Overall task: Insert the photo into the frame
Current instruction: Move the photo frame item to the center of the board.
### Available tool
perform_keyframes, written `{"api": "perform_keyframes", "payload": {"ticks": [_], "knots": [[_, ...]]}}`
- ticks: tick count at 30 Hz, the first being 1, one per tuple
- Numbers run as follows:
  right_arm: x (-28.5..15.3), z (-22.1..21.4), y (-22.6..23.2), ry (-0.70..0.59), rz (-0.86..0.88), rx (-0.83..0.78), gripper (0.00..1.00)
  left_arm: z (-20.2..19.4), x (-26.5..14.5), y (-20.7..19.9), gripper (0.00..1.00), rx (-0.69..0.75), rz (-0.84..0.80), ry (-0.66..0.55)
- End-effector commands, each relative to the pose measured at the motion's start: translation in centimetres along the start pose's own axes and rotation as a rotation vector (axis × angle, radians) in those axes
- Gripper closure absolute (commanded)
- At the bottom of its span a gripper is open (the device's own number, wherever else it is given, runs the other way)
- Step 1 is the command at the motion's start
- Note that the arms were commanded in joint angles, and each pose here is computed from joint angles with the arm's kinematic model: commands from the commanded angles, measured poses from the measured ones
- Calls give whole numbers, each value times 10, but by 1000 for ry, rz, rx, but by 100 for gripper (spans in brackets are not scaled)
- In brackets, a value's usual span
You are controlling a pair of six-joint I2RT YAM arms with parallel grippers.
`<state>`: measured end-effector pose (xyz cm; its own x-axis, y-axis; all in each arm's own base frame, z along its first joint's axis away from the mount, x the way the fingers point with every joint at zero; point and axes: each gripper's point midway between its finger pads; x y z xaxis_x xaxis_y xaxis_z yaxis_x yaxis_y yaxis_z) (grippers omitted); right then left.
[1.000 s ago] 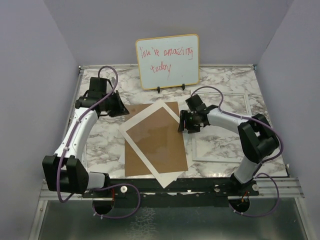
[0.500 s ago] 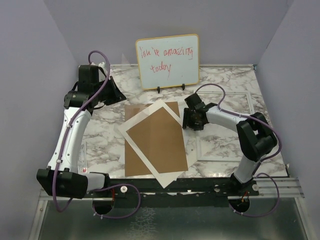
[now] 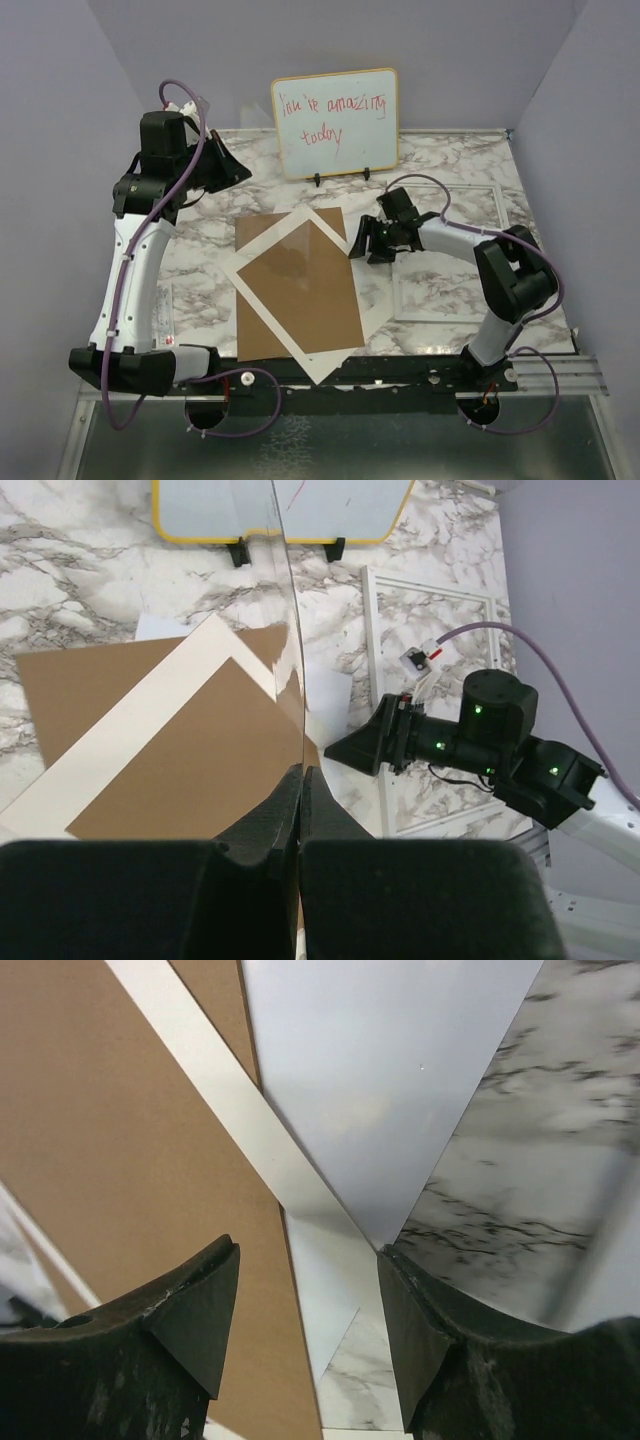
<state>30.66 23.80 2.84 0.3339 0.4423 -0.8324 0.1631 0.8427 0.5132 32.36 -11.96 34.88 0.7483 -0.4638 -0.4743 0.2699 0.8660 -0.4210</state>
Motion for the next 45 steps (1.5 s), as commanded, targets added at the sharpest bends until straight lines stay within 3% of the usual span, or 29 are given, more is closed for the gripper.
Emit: {"api": "perform_keyframes", "payload": {"ticks": [1, 12, 18, 24, 28, 31, 34, 37, 41, 45], "knots": [[17, -61, -10, 250, 47, 75, 37, 23, -7, -12, 100, -7, -36, -60], [35, -36, 30, 216, 189, 99, 37, 26, 4, -8, 100, -41, -19, -59], [48, -25, 55, 206, 300, 135, 37, 46, -1, -13, 100, -35, -21, -115], [55, -9, 90, 179, 377, 116, 37, 51, 1, -26, 100, -22, -101, -127], [40, 19, 97, 96, 285, 36, 37, 50, 0, -33, 100, -11, -128, -129], [3, 40, 97, -32, 222, -25, 37, 50, -2, -41, 100, -6, -156, -133], [-41, 57, 75, -186, 102, -41, 37, 49, -3, -50, 100, -3, -193, -132], [-62, 59, 22, -267, -109, -11, 37, 45, 0, -58, 100, -3, -215, -119], [-67, 47, -44, -266, -335, 30, 37, 37, 8, -66, 100, -7, -239, -85], [-60, 30, -77, -209, -434, 49, 37, 30, 14, -72, 100, -13, -257, -56]]}}
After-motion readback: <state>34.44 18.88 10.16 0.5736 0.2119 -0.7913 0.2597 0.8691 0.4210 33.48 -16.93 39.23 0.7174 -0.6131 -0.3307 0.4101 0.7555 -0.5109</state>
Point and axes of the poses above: each gripper's point midway between its finger pads, its own x axis out along the fingers, its own y axis along the line the jaws close on, z = x × y, and after that the axes turned 12 degrees about x, right-handed
